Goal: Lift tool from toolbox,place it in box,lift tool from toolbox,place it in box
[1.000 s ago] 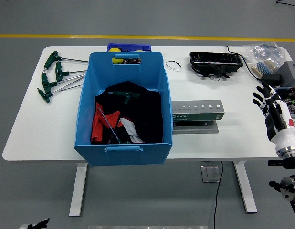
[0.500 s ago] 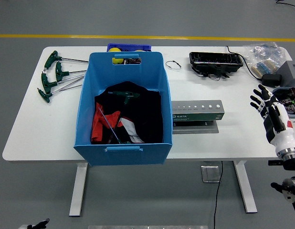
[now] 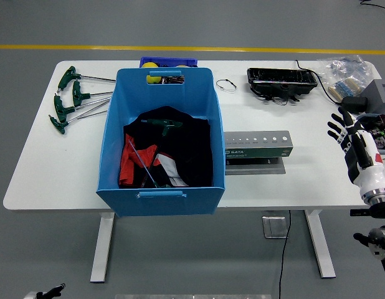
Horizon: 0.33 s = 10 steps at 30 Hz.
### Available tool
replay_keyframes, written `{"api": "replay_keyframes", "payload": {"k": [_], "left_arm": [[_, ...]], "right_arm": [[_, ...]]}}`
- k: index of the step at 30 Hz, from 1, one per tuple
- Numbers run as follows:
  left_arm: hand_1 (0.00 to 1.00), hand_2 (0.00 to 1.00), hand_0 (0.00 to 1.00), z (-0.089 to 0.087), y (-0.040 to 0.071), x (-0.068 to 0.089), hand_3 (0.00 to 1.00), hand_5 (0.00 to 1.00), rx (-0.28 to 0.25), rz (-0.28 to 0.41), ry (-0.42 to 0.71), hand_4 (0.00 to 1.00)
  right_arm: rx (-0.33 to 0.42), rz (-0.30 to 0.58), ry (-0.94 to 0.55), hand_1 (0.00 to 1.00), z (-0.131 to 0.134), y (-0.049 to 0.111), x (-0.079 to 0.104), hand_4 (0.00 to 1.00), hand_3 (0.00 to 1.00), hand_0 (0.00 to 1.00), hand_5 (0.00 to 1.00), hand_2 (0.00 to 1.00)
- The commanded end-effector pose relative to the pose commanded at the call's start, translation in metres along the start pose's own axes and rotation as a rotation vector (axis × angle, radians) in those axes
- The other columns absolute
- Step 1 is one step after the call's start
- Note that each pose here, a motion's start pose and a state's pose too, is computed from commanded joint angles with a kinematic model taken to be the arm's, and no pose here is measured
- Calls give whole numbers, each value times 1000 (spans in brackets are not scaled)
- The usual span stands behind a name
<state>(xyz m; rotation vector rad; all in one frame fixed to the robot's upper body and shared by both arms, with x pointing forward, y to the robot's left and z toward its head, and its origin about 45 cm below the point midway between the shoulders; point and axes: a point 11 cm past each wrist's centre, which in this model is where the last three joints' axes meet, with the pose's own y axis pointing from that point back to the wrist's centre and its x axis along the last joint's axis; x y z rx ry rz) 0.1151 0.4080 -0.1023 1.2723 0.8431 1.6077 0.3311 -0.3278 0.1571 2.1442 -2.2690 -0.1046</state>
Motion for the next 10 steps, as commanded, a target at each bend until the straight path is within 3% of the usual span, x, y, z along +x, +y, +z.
{"api": "replay_keyframes", "payload": {"k": [10], "left_arm": [[826, 808, 848, -1, 0, -1, 613, 549, 4, -1, 3, 724]], "right_arm": [[-11, -1, -3, 848, 3, 0, -3, 998, 898, 896, 931, 872]]}}
